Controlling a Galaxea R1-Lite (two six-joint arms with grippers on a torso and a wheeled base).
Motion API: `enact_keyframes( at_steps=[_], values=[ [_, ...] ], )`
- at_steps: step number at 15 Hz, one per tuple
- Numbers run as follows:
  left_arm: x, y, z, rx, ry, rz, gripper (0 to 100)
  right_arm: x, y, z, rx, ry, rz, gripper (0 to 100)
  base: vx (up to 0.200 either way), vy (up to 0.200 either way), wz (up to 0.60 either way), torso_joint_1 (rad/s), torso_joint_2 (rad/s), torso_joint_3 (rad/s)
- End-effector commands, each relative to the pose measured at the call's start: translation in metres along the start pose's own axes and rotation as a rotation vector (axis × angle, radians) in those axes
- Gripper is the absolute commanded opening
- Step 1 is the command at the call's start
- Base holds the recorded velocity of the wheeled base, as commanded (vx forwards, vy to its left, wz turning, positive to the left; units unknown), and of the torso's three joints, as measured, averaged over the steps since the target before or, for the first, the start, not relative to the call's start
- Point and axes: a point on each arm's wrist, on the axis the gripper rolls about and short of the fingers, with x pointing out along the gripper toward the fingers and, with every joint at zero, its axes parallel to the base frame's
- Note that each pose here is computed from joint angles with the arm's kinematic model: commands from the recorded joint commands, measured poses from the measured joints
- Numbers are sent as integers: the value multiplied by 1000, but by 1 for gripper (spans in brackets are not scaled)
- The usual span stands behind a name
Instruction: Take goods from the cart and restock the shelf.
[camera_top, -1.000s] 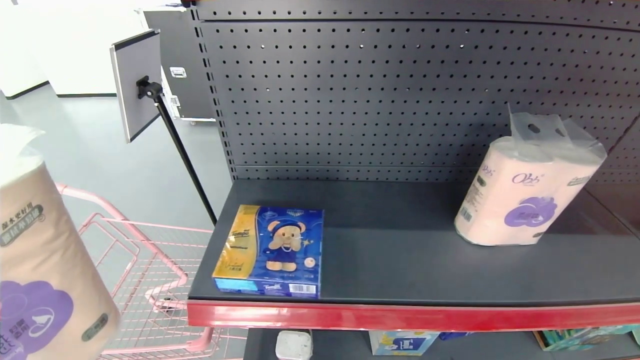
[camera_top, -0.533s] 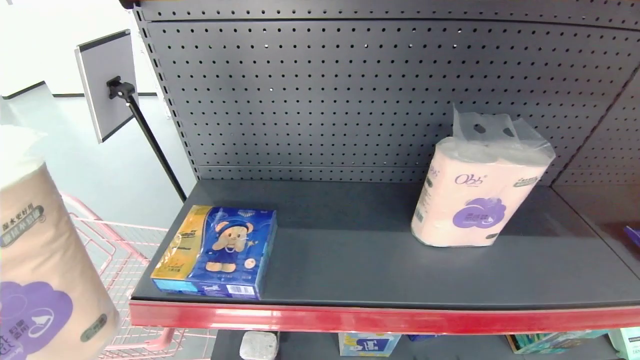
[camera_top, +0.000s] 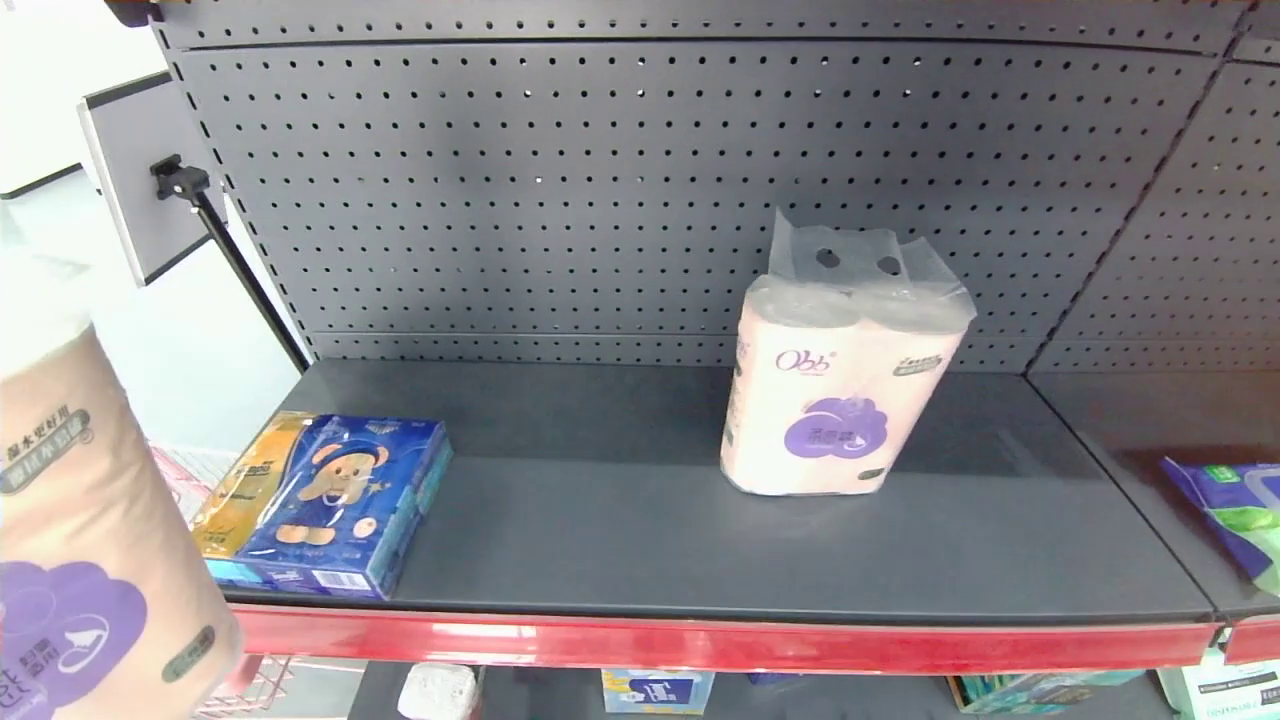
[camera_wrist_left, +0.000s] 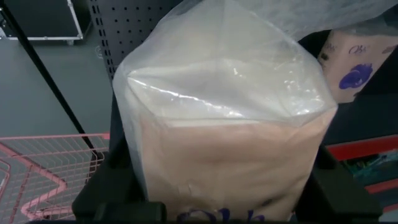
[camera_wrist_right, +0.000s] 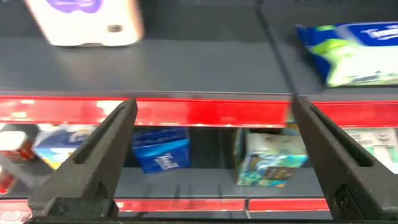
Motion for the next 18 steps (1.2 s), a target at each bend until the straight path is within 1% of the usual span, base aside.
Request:
enact_keyframes(
  at_steps=[1,8,10,12,13,14,15,16,17,18],
  values=[
    [0,0,0,0,2,1,0,0,0,0,0,1,0,100,0,-200,0,7,7,-2],
    [0,0,0,1,2,1,0,0,0,0,-7,3,3,100,0,-200,0,2,3,2],
    [1,0,-2,18,10,-4,0,0,0,0,-6,1,3,100,0,0,0,0,0,0],
    [5,-1,-1,20,25,-28,0,-1,0,3,-5,-14,8,100,0,0,0,0,0,0],
    [7,-1,0,21,28,-29,0,0,0,47,3,-28,43,100,0,0,0,0,0,0],
    [10,-1,0,21,38,-29,0,25,1,117,82,5,45,100,0,0,0,0,0,0],
    [11,-1,-1,21,46,-30,0,49,3,168,155,-8,78,100,0,0,0,0,0,0],
    [15,-1,1,21,55,-30,0,77,6,196,133,15,142,100,0,0,0,0,0,0],
    [22,-1,3,20,43,-30,0,106,13,212,85,52,232,100,0,0,0,0,0,0],
    [28,-2,6,18,29,-32,0,140,22,221,73,89,303,100,0,0,0,0,0,0]
  ],
)
